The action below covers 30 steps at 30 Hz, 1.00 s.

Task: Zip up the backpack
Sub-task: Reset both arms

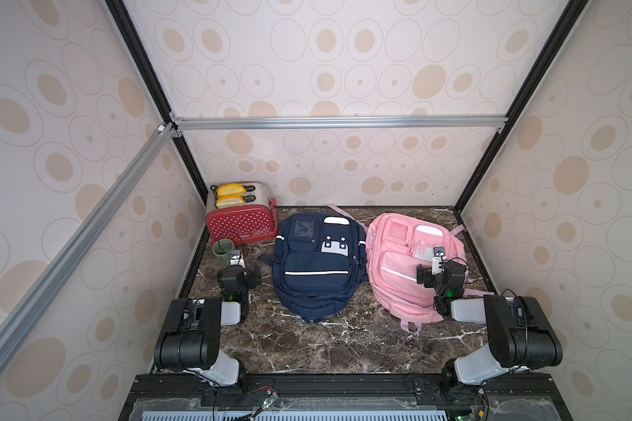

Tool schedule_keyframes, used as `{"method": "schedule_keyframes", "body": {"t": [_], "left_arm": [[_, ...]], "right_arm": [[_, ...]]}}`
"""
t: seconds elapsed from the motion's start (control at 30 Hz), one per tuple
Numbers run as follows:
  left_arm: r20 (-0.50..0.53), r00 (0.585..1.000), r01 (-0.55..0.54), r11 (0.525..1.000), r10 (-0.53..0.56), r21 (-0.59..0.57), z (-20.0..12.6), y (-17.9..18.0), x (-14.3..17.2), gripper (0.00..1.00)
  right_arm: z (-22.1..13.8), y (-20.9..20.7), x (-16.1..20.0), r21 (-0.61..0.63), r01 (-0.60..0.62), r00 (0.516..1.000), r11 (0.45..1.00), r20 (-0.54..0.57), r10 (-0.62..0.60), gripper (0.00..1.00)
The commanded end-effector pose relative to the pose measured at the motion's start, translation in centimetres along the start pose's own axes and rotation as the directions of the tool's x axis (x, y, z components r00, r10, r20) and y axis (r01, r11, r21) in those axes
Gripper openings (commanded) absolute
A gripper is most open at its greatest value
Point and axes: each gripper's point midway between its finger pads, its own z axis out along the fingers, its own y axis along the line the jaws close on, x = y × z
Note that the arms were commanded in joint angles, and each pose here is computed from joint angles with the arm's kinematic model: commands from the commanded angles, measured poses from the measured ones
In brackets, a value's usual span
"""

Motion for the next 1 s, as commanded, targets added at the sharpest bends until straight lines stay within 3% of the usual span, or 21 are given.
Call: {"method": "schedule_keyframes", "body": {"t": [0.0,0.6,0.7,0.77,0.9,0.97], "left_arm": [[0.073,0.997,0.0,1.0,0.001,-0.018,0.3,0.0,-2.5,0.99],[0.065,0.998,-0.012,0.999,0.014,-0.035,0.3,-0.1,-2.5,0.99],[0.067,0.998,-0.011,0.999,0.013,-0.035,0.3,0.0,-2.6,0.99],[0.066,0.998,-0.012,0.999,0.014,-0.035,0.3,-0.1,-2.6,0.99],[0.067,0.998,-0.01,0.999,0.013,-0.036,0.3,0.0,-2.6,0.99],[0.065,0.998,-0.011,0.999,0.013,-0.036,0.3,0.0,-2.5,0.99]], "right_arm": [[0.0,0.0,-0.4,-0.005,0.014,1.0,1.0,0.013,-0.014,1.0],[0.1,0.2,-0.6,-0.02,0.013,1.0,1.0,0.017,-0.013,1.0],[-1.1,3.2,-1.2,-0.2,0.095,0.992,0.975,0.106,-0.075,1.0],[-2.1,4.1,-1.3,-0.243,0.127,0.982,0.962,0.17,-0.087,1.0],[-1.9,3.6,-1.1,-0.218,0.106,0.985,0.97,0.156,-0.072,1.0],[-0.3,0.8,-0.5,-0.079,0.012,0.999,0.997,0.044,-0.009,1.0]]}}
